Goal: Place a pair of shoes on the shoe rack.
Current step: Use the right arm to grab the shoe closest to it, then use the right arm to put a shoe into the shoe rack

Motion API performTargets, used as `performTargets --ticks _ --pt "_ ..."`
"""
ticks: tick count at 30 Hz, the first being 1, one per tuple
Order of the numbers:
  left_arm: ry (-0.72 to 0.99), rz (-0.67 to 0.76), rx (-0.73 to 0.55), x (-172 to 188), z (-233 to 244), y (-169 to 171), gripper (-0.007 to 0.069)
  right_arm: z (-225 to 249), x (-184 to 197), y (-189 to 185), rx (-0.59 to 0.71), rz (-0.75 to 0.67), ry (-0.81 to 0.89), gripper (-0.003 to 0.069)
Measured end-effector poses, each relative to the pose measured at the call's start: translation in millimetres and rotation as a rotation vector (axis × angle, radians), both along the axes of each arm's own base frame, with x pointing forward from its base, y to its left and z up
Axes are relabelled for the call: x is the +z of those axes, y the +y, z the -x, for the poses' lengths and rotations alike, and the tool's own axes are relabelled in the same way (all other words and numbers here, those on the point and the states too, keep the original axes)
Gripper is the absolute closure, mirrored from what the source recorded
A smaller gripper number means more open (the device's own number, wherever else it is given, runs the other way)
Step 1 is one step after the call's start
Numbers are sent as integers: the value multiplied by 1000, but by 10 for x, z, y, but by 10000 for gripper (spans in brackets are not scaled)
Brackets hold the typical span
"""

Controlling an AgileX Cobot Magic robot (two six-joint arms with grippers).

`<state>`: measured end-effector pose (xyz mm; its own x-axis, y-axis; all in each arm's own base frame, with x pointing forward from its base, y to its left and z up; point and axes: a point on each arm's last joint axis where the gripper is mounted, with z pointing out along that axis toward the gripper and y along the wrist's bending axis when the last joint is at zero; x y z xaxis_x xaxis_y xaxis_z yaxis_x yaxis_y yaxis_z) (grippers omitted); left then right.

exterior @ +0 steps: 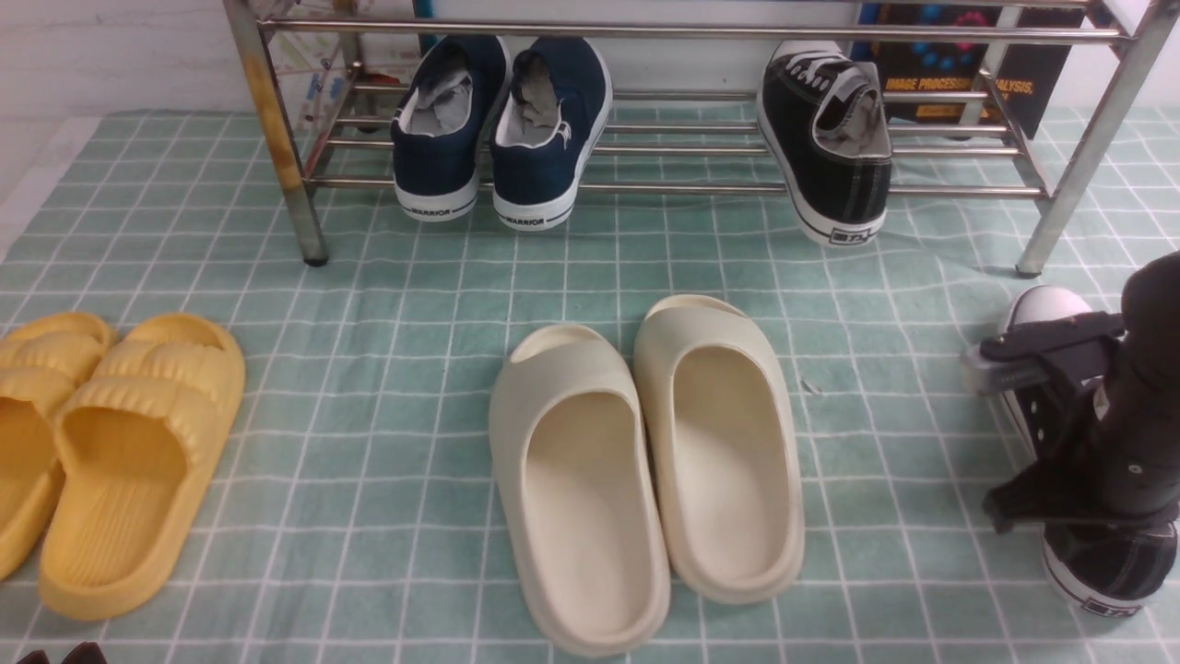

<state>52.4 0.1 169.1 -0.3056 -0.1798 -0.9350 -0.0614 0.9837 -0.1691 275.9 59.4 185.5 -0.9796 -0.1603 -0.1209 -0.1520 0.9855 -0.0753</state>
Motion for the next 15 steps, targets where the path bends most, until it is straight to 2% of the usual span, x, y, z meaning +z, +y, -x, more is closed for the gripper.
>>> performTargets --ticks 1,2,5,10,15 --pt "0 0 0 0 0 0 391 3 18 -8 3 11 10 629" --pt "0 0 0 0 0 0 390 8 54 -17 5 22 20 638" --pt "0 0 0 0 0 0 390 19 267 -13 9 18 19 637" --pt "0 0 0 0 0 0 390 -94 833 55 60 -54 -134 637" --pt "0 -1 0 0 0 0 388 -301 1045 102 95 -59 -221 637"
